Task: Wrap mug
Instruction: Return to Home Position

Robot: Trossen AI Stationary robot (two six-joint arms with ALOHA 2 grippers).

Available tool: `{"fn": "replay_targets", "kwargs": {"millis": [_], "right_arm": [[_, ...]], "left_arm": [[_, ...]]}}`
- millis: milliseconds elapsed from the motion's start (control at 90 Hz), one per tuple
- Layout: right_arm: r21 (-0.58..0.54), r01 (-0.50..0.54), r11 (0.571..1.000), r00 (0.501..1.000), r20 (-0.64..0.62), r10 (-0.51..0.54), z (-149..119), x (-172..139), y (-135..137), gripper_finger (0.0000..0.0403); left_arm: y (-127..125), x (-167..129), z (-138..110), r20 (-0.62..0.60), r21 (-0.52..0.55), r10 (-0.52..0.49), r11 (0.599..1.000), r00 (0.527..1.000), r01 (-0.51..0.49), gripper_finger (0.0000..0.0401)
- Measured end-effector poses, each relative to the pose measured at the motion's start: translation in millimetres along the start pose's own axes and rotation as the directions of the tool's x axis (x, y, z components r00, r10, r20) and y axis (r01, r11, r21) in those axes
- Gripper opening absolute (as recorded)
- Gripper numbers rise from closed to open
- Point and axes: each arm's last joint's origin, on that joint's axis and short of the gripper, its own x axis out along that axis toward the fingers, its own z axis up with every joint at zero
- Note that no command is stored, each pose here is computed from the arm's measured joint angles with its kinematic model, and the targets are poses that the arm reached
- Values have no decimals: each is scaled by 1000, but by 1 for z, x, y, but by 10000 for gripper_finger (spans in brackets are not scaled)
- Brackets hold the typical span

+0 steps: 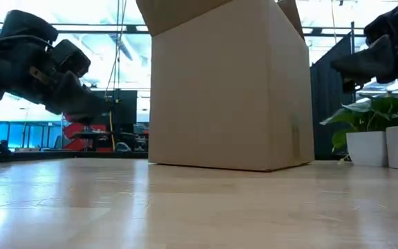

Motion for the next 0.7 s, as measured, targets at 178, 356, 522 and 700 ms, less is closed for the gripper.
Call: {"fn": "replay_targets", "kwargs": {"millis": [178, 356, 522, 700], "right_arm": [[0, 1, 1000, 1000, 0, -1, 0, 0, 0, 0], [0, 1, 1000, 1000, 7, -1, 1, 0, 0, 0], [0, 1, 1000, 1000, 9, -1, 1, 0, 0, 0], [0, 0, 1000, 1000, 14, 0, 1, 0, 0, 2]], "left_arm": [[4, -14, 21, 160, 88, -59, 995, 985, 45, 0], [9, -34, 31, 198, 81, -221, 975, 955, 208, 0], [18, -49, 31, 238, 29, -9, 1000, 971, 2, 0], [18, -57, 32, 278, -53, 42, 998, 960, -28, 0]]}}
